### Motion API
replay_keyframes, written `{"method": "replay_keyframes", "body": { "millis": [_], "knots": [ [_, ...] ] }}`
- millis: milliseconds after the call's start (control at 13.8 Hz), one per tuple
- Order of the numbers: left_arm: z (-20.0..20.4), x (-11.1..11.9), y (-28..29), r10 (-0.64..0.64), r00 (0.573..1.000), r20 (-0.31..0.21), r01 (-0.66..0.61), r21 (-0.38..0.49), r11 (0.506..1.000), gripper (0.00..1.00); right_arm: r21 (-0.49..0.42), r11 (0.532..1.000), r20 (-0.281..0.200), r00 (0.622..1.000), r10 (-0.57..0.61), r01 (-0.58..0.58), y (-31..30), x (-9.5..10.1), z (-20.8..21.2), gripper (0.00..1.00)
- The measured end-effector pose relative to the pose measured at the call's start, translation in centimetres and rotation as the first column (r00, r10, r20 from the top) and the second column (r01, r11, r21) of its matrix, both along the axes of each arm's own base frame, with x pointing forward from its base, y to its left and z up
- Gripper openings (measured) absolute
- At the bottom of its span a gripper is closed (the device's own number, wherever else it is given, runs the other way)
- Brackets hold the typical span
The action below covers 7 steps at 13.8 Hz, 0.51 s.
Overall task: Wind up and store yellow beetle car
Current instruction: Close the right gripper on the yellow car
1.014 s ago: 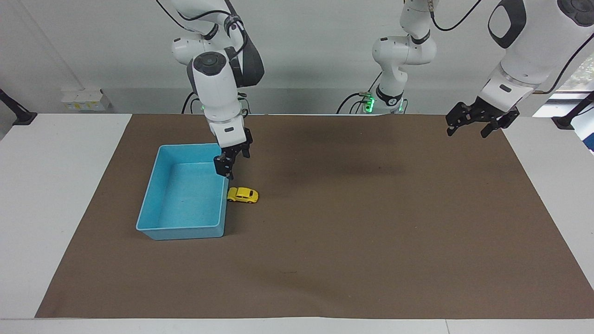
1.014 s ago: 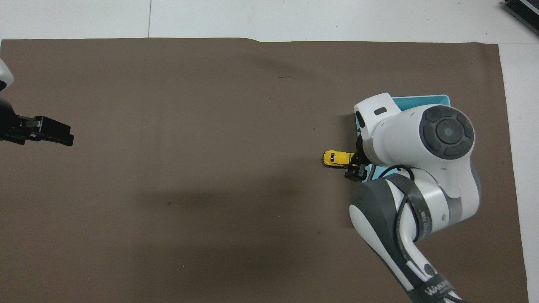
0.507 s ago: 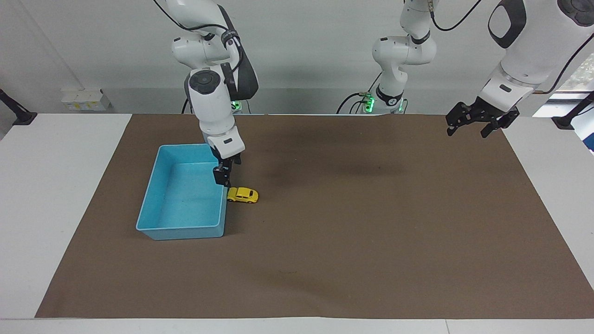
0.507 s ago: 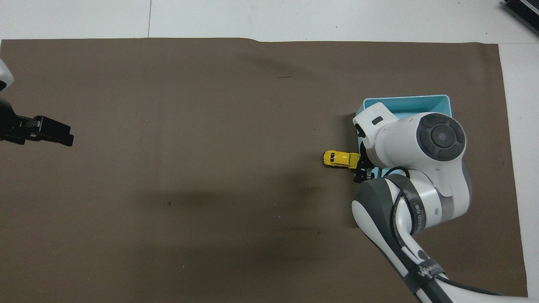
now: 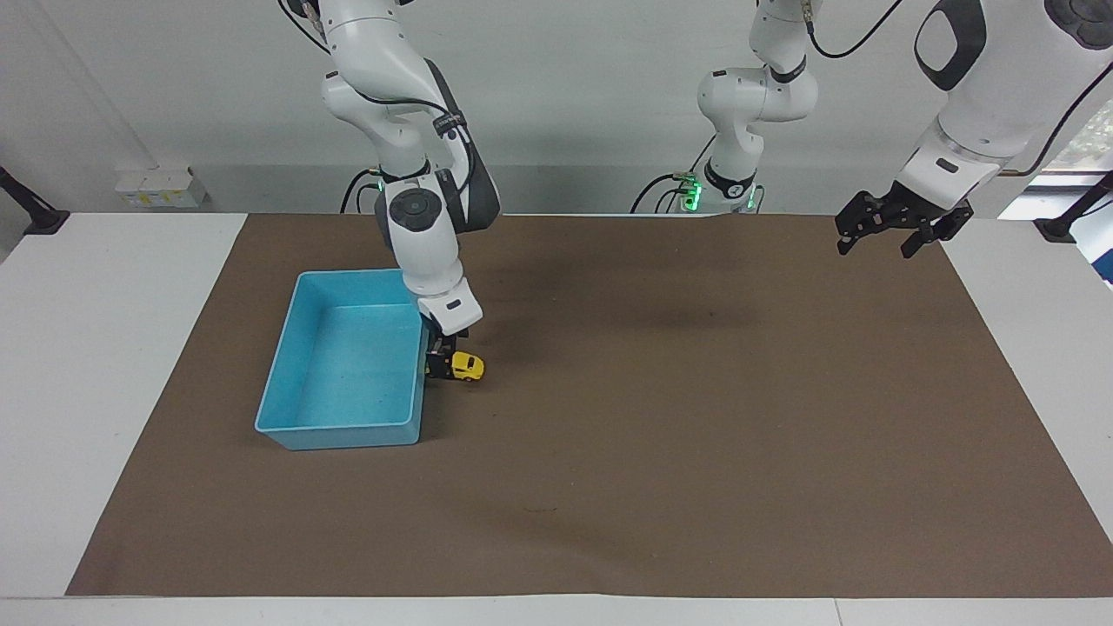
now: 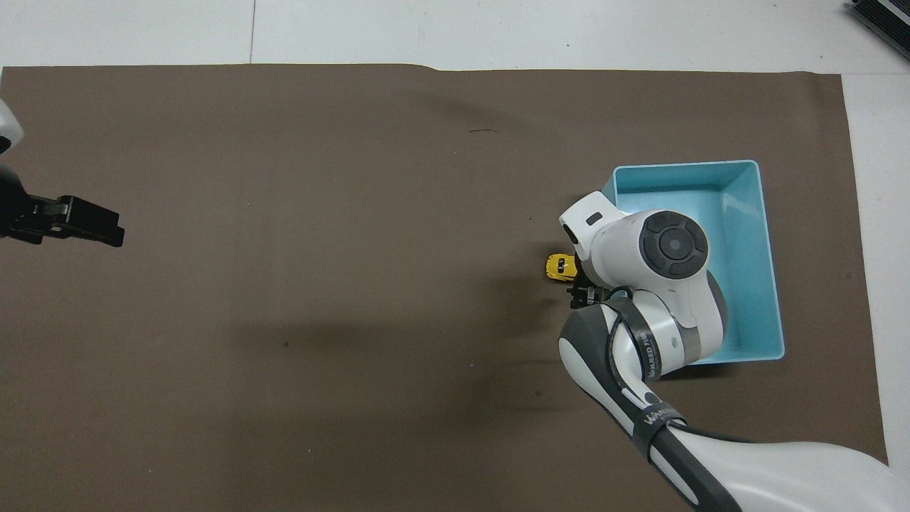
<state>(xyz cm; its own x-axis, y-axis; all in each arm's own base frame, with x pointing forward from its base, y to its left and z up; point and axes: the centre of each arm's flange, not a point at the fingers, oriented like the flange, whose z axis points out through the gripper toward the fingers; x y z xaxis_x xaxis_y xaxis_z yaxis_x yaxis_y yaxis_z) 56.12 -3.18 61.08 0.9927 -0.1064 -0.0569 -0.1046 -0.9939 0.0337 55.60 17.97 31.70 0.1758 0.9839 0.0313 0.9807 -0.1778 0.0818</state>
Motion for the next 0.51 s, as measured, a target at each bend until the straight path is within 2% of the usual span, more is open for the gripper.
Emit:
{"method": "replay_keyframes", "body": {
  "millis": [362,507],
  "knots": [
    [0.00,0.00,0.03,0.001,1.000,0.000,-0.001,0.000,1.000,1.00,-0.006,1.000,-0.010,1.000,0.002,-0.002,-0.11,-0.24,-0.71,0.92],
    [0.00,0.00,0.03,0.001,1.000,0.000,-0.001,0.000,1.000,1.00,-0.008,1.000,-0.008,1.000,0.005,-0.005,-0.16,-0.38,-0.96,0.75]
  ]
}}
